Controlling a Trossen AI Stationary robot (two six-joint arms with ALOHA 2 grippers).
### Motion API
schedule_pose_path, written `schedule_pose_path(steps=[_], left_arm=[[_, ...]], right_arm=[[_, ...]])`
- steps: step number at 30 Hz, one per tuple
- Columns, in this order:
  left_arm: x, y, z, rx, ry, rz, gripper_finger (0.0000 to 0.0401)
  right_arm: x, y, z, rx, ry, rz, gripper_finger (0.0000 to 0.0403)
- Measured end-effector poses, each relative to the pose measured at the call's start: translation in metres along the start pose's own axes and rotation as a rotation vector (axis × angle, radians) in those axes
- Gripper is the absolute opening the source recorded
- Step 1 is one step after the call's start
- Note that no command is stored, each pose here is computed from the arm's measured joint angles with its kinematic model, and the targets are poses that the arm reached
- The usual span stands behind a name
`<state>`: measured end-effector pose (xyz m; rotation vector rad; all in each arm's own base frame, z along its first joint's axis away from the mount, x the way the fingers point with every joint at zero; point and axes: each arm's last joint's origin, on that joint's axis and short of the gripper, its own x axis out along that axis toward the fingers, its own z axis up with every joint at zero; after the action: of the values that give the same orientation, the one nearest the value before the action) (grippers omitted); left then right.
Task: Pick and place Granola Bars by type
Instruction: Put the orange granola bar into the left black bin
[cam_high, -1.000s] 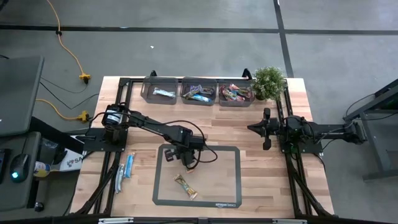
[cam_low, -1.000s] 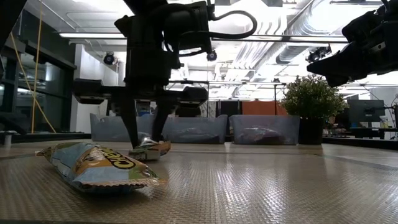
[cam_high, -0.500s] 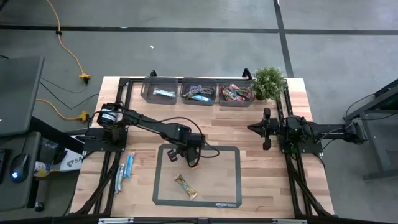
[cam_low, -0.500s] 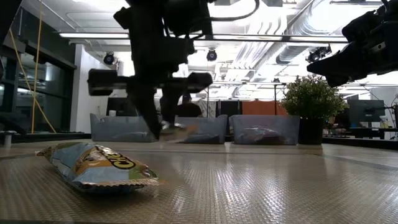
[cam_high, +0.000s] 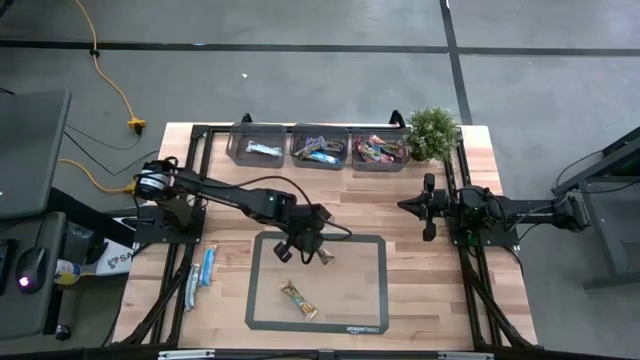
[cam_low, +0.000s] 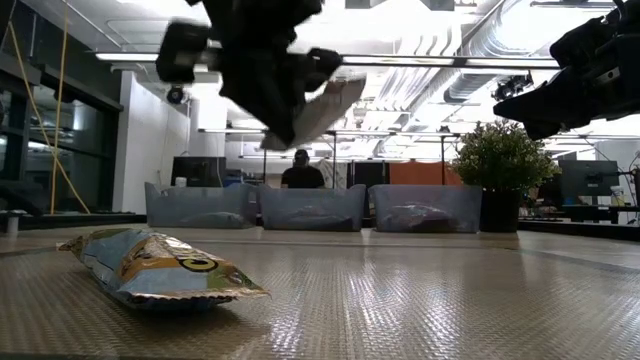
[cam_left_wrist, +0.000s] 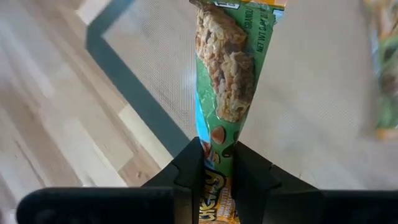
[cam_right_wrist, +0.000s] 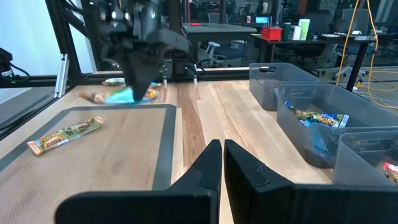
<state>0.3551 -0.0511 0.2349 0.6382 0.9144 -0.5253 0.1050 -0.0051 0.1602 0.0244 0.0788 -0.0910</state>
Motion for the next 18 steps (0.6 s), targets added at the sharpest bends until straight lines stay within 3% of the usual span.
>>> schedule_pose_path(steps=[10,18], left_arm=[[-0.055,0.029,-0.009,-0.291,-0.256,-0.01,0.0061],[-0.111,0.058,-0.032,-0.394,-0.489,0.023,0.0061]], right_arm=[[0.0,0.0,0.0,0.0,0.0,0.001,0.0003],[0.0,0.0,0.0,0.0,0.0,0.0,0.0002]])
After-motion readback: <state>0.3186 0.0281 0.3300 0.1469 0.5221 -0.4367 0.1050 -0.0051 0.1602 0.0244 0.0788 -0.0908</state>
